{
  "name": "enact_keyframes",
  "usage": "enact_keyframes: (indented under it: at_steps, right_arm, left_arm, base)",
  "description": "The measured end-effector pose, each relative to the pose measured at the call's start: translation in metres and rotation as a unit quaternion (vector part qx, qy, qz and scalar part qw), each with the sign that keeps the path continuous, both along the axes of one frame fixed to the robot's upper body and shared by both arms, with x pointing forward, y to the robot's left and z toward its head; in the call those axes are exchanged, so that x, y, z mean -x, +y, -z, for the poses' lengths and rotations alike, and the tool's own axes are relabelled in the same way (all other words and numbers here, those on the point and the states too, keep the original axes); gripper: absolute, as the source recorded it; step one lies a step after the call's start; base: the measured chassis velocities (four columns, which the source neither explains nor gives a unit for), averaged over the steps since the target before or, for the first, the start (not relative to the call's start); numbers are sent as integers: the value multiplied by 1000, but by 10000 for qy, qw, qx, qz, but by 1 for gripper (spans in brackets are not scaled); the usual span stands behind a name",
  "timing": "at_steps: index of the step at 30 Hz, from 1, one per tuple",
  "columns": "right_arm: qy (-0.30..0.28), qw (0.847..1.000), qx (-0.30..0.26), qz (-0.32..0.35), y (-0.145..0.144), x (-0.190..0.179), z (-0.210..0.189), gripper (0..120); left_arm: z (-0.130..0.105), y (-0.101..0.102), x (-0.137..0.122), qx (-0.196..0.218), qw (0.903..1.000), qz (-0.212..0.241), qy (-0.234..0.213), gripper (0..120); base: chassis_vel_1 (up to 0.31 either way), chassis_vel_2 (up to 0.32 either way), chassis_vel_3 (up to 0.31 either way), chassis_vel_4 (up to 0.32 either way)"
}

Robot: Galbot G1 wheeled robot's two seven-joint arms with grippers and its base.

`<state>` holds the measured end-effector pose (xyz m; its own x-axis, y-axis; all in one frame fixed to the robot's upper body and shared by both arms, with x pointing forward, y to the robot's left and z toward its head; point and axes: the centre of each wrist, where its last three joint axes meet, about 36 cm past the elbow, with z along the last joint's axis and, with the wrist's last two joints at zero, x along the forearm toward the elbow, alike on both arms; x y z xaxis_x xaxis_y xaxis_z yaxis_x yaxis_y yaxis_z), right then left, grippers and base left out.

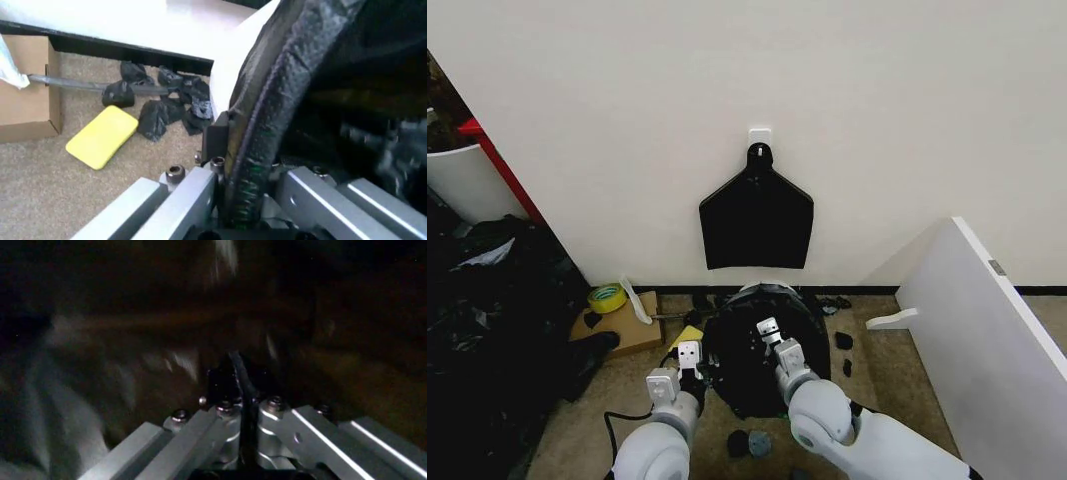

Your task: Place the garbage bag over the trash bin.

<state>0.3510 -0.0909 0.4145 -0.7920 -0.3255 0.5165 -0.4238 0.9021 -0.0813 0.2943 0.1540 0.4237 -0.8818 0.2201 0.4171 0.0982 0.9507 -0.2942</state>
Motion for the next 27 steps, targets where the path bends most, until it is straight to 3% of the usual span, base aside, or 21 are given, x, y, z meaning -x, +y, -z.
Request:
enact_keyframes:
  at_steps: [5, 8, 16, 24, 27]
  right_arm:
    - [167, 9980, 597, 99, 0, -6, 9, 0]
    - [22, 9939, 1089, 161, -1, -12, 25, 0]
    - [-458, 9857, 1609, 196, -8, -22, 45, 0]
    - [-1217, 9885, 880, -179, -20, -15, 49, 0]
    - [-1562, 9854, 495, -473, -26, -8, 48, 7]
  left_arm:
    - [-6, -1, 5, 60, 10000, 23, -29, 0]
    - [-10, -1, 9, 76, 10000, 31, -41, 0]
    - [-14, -1, 13, 90, 9999, 40, -48, 0]
    - [-10, -1, 9, 90, 10000, 7, -4, 0]
    - [-8, 0, 5, 141, 9999, -35, 46, 0]
  base:
    - [0, 0, 0, 0]
    - [0, 0, 0, 0]
    - [0, 0, 0, 0]
    - [0, 0, 0, 0]
    - [0, 0, 0, 0]
